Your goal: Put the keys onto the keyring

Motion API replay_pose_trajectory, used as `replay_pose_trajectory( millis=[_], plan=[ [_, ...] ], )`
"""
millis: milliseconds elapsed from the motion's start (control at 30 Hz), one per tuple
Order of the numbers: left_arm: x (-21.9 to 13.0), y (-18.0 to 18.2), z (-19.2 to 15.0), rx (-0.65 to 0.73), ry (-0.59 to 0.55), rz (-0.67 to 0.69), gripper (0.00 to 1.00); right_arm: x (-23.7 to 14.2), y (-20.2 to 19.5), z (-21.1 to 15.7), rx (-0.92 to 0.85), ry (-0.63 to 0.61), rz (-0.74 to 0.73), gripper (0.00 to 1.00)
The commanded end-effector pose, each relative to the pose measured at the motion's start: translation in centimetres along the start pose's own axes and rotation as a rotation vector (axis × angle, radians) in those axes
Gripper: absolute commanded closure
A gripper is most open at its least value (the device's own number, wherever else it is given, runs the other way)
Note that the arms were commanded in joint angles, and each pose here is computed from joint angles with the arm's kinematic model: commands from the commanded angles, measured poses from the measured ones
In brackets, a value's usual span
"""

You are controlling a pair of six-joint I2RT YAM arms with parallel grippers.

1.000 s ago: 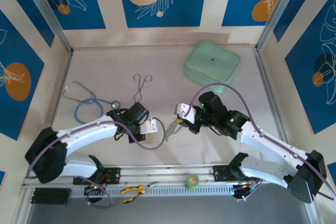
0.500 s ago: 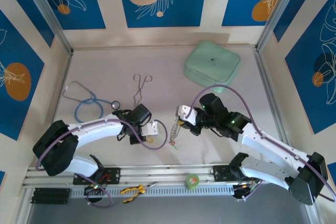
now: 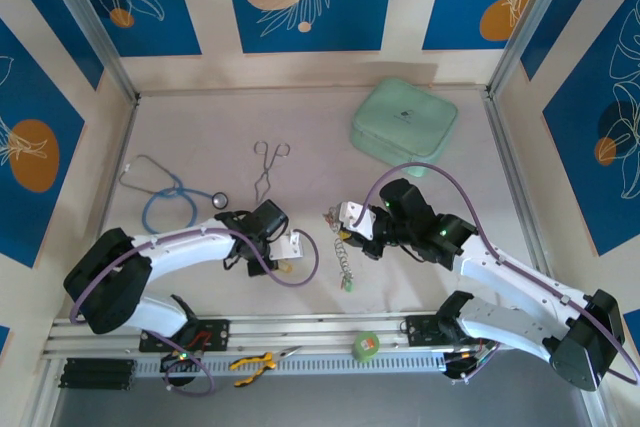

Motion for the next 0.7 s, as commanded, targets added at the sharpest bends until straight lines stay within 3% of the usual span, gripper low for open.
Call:
replay_pose_trajectory(
  millis=[0, 300, 500, 667],
  plan=[
    [-0.4, -0.3, -0.2, 0.011, -0.018, -0.016, 0.96, -0.4, 0.3, 0.1, 0.004, -0.021, 0.014, 1.00],
    [-2.4, -0.1, 0.1, 0.017, -0.095, 0.049, 1.00, -0.4, 0.4, 0.1, 0.000, -0.016, 0.019, 1.00],
    [-6.9, 0.2, 1.2, 0.080, -0.288, 0.214, 1.00, -0.5, 0.9, 0.2, -0.023, -0.019, 0.056, 1.00],
    [-10.9, 0.1, 2.1, 0.208, -0.491, 0.403, 1.00, -0.1, 1.8, 0.3, -0.068, -0.039, 0.111, 1.00]
  ],
)
Point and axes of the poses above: each hand's point on the last joint's axis, 136 mm out from that joint toward the fingers, its own x axis out along the fingers, its own y axis along the line the jaws close on, z = x × y, the point moved 9 cm from there along -x, back along the fingers, and after that the axes turned 15 degrees about x, right-handed, at the moved point
